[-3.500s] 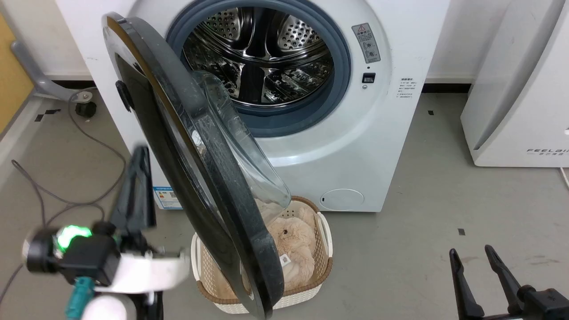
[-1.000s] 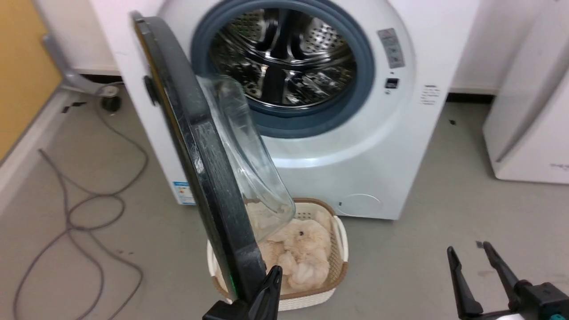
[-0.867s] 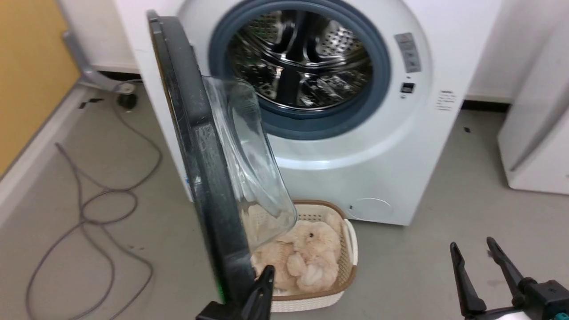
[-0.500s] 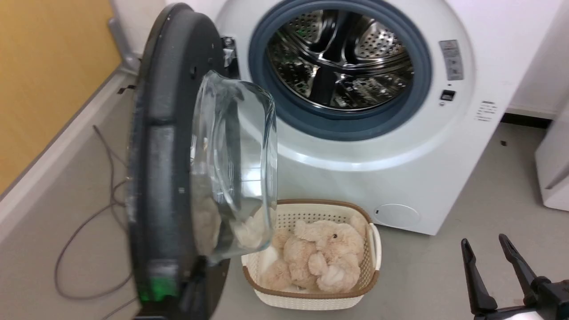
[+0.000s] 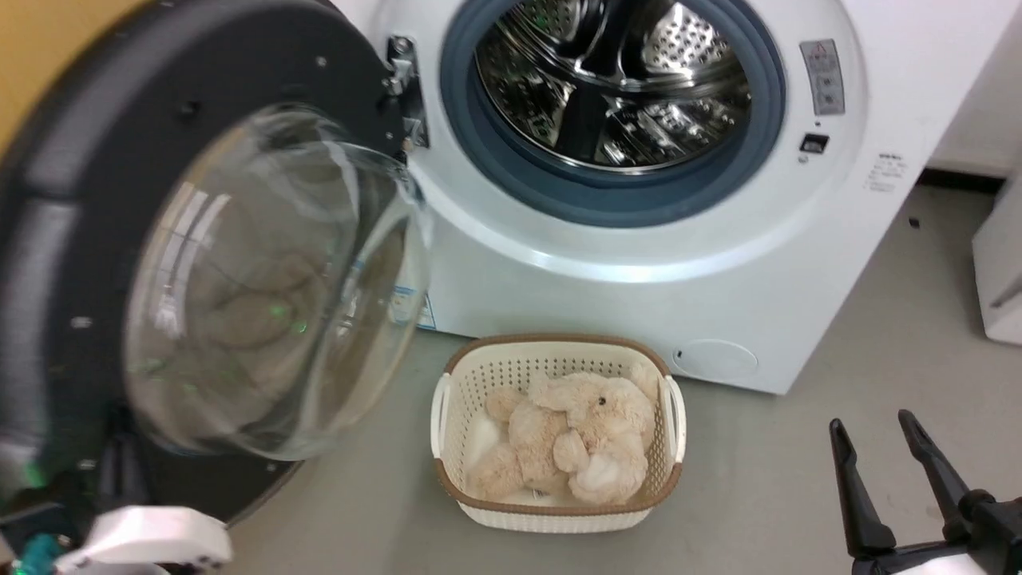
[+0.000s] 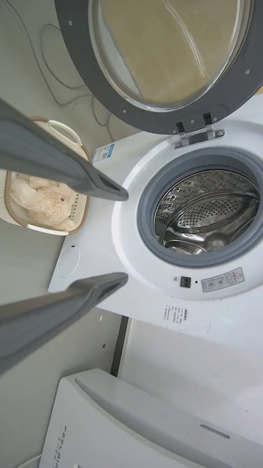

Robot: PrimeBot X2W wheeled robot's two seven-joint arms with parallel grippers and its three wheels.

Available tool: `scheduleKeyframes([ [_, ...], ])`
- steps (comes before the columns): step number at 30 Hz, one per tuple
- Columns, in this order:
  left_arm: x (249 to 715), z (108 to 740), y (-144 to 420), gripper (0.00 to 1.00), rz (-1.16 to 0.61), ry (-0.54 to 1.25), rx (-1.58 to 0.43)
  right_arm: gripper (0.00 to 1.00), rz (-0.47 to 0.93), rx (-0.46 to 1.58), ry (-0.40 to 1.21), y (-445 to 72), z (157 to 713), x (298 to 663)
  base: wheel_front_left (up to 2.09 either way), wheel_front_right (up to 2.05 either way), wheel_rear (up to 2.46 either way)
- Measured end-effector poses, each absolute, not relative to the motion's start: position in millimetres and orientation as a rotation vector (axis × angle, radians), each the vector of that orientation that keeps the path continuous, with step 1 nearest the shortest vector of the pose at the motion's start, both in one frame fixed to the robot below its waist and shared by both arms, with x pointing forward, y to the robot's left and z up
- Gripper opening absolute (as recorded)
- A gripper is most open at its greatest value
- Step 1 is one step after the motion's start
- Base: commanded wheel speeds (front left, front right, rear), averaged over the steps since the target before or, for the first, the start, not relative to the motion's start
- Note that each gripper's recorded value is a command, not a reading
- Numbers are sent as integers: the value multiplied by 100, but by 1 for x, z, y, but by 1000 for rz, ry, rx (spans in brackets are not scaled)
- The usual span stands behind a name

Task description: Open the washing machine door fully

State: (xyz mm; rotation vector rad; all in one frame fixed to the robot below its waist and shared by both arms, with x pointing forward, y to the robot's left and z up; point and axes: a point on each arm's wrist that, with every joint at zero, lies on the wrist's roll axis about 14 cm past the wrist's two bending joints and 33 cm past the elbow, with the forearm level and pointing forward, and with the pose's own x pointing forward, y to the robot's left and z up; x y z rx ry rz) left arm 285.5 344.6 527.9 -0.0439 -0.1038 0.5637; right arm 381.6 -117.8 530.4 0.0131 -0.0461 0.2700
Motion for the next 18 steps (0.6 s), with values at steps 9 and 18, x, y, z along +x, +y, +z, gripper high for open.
scheduleKeyframes([
  [9,312,514,391,0,660,-56,-3,100,209,15,-16,-137,519,391,0,0,0],
  [18,311,510,391,0,682,-59,-29,100,187,18,-3,-144,515,387,0,0,0],
])
